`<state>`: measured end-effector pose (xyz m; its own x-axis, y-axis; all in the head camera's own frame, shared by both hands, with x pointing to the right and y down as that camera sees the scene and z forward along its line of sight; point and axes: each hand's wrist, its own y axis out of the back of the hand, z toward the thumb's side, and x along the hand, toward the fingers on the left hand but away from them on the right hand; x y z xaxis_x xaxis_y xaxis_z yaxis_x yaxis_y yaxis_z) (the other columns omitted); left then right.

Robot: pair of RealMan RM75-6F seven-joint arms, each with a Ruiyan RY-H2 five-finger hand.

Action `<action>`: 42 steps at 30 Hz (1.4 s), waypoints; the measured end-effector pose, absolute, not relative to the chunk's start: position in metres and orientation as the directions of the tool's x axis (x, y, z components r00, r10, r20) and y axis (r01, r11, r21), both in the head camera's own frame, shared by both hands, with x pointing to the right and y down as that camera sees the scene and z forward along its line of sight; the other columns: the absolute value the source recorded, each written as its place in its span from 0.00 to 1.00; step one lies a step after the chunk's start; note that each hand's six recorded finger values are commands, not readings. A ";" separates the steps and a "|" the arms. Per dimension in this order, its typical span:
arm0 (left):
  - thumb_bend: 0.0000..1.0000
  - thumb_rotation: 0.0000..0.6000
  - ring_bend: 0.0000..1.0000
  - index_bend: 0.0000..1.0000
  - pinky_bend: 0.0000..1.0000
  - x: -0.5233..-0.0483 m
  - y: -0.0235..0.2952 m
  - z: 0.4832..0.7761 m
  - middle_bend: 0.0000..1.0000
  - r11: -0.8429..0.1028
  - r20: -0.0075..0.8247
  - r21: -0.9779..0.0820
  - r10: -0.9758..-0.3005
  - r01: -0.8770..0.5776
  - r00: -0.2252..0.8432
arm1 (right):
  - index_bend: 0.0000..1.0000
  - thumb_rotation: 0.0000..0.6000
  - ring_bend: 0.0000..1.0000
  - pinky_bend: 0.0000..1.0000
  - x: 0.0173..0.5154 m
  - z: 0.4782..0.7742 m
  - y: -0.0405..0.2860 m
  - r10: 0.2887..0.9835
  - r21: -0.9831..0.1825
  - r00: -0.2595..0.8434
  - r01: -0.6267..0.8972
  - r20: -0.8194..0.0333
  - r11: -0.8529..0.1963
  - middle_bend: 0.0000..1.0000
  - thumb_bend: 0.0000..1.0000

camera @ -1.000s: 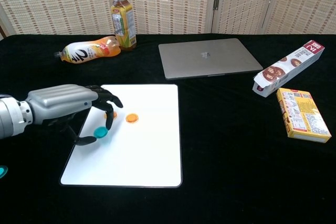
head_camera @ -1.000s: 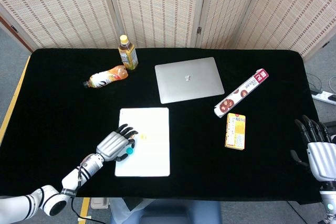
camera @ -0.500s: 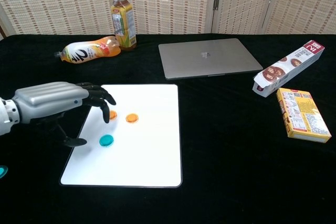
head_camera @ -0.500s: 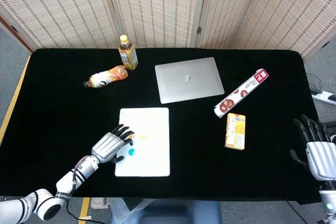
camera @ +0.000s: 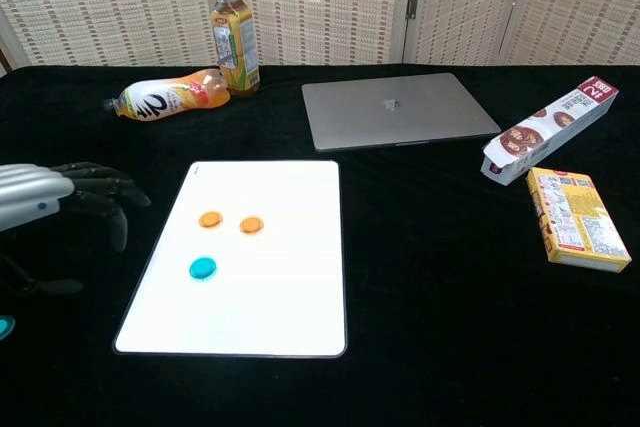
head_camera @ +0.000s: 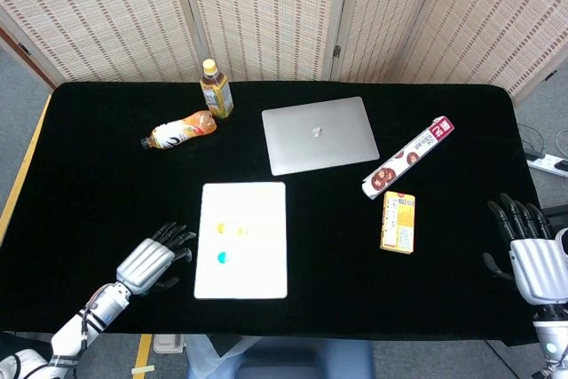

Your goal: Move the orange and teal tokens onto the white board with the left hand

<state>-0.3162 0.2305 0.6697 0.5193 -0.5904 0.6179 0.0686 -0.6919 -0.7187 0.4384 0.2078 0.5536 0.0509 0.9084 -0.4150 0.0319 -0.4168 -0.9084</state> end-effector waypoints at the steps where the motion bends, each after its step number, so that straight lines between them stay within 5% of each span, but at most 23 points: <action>1: 0.34 1.00 0.07 0.43 0.00 -0.322 0.234 0.668 0.17 -0.692 0.620 -0.719 -0.597 0.064 0.510 | 0.00 1.00 0.02 0.00 0.438 0.554 0.208 0.908 -0.908 0.053 0.032 -0.415 -0.417 0.00 0.38; 16: 0.34 1.00 0.07 0.44 0.00 -0.378 0.279 0.671 0.17 -0.725 0.684 -0.686 -0.614 0.062 0.394 | 0.00 1.00 0.02 0.00 0.431 0.555 0.206 0.907 -0.908 0.076 0.030 -0.414 -0.418 0.00 0.38; 42: 0.34 1.00 0.07 0.47 0.00 -0.396 0.288 0.694 0.17 -0.767 0.737 -0.639 -0.592 0.051 0.326 | 0.00 1.00 0.02 0.00 0.430 0.555 0.206 0.907 -0.908 0.078 0.030 -0.415 -0.418 0.00 0.38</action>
<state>-0.3965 0.2883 0.6938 0.3262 -0.5921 0.7369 0.0512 -0.7673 -0.6392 0.4295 0.2057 0.5546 0.0776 0.9067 -0.4145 0.0305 -0.4177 -0.9081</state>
